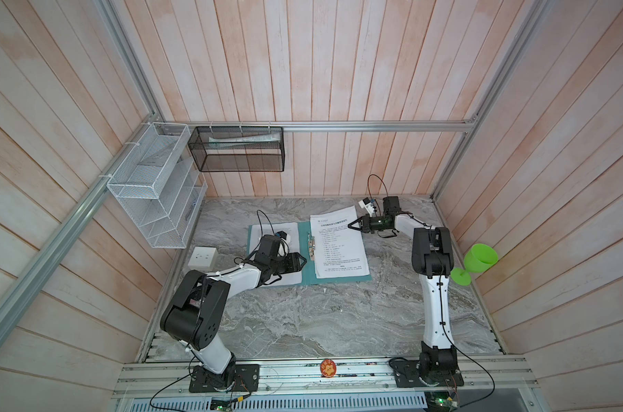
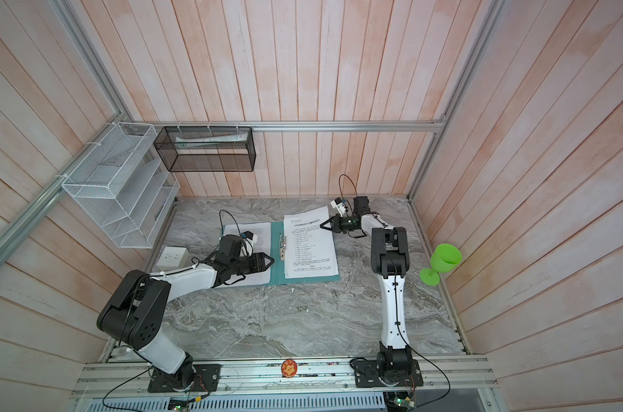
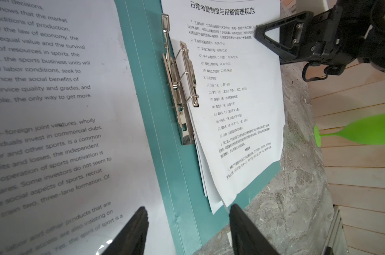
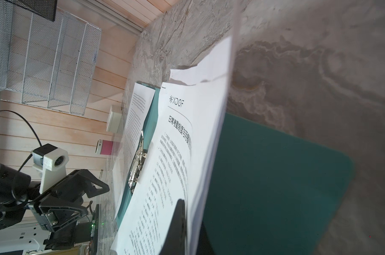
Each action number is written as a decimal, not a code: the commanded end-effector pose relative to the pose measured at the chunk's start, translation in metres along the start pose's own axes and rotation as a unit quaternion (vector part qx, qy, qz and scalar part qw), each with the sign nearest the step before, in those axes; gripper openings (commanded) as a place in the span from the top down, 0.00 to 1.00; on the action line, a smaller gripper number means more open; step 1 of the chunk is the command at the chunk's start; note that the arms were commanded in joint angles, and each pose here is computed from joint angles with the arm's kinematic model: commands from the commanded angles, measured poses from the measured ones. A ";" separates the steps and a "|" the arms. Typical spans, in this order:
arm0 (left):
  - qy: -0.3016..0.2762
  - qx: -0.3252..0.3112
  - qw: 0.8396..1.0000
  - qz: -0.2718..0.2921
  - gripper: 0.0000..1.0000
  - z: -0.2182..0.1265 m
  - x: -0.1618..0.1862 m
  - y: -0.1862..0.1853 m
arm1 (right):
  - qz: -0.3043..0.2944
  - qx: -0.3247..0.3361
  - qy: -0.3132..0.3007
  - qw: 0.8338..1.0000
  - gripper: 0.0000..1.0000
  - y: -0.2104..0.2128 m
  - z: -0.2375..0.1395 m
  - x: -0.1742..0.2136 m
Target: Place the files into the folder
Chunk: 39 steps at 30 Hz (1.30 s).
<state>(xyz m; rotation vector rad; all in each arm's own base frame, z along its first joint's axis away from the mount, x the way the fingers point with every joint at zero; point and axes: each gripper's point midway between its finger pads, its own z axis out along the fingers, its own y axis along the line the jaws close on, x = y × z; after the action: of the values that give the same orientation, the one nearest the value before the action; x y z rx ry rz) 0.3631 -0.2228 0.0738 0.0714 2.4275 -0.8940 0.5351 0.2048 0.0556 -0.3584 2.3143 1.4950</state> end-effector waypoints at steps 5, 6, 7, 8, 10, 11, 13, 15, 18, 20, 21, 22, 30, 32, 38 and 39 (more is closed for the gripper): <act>0.007 -0.015 1.000 -0.005 0.39 0.001 0.008 0.010 | 0.016 0.001 0.010 1.000 1.00 0.003 0.009 0.011; 0.006 -0.015 1.000 -0.005 0.39 0.001 0.008 0.010 | 0.018 0.004 0.010 1.000 1.00 0.004 0.010 0.013; 0.006 -0.016 1.000 -0.005 0.39 0.001 0.008 0.011 | 0.030 0.020 0.003 0.999 1.00 0.000 0.009 0.011; 0.005 -0.016 1.000 -0.005 0.39 0.001 0.007 0.011 | 0.035 0.027 0.001 0.999 0.97 -0.002 0.008 0.011; 0.005 -0.017 1.000 -0.005 0.39 0.001 0.007 0.011 | 0.043 0.044 -0.003 0.998 0.61 -0.002 0.004 0.012; 0.004 -0.018 1.000 -0.004 0.39 0.000 0.006 0.011 | 0.045 0.060 -0.006 0.997 0.51 -0.004 0.002 0.011; -0.001 -0.024 1.000 -0.001 0.39 -0.002 0.004 0.011 | 0.044 0.111 -0.021 0.993 0.39 -0.009 -0.010 0.007; -0.008 -0.024 1.000 0.002 0.39 -0.004 -0.001 0.009 | 0.041 0.157 -0.048 0.986 0.38 -0.010 -0.028 -0.006; -0.025 -0.017 1.000 0.010 0.38 -0.011 -0.011 0.001 | 0.021 0.215 -0.075 0.974 0.37 -0.004 -0.046 -0.027; -0.032 -0.010 0.999 0.013 0.38 -0.015 -0.015 -0.005 | 0.005 0.260 -0.074 0.963 0.36 -0.008 -0.054 -0.039; -0.033 -0.007 0.999 0.013 0.38 -0.016 -0.016 -0.007 | -0.001 0.285 -0.072 0.956 0.36 -0.012 -0.056 -0.049; -0.034 -0.005 0.999 0.015 0.38 -0.017 -0.016 -0.008 | -0.010 0.304 -0.065 0.950 0.37 -0.016 -0.056 -0.056; -0.023 -0.017 0.999 0.032 0.38 -0.015 -0.009 -0.012 | -0.044 0.377 -0.065 0.923 0.74 -0.032 -0.034 -0.103; -0.021 -0.015 0.999 0.032 0.38 -0.015 -0.005 -0.013 | -0.045 0.356 -0.081 0.930 0.81 -0.030 -0.023 -0.104; -0.011 -0.008 0.999 0.036 0.38 -0.013 0.008 -0.020 | -0.088 0.257 -0.145 0.951 0.79 0.010 0.010 -0.124; -0.008 -0.006 0.999 0.038 0.38 -0.012 0.011 -0.022 | -0.095 0.240 -0.145 0.955 0.78 0.015 0.018 -0.128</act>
<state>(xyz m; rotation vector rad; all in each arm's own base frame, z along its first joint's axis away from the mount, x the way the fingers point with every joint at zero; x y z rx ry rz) 0.3507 -0.2321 0.0879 0.1247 2.4040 -0.8490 0.6236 0.2038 0.0575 -0.1476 2.4487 0.6787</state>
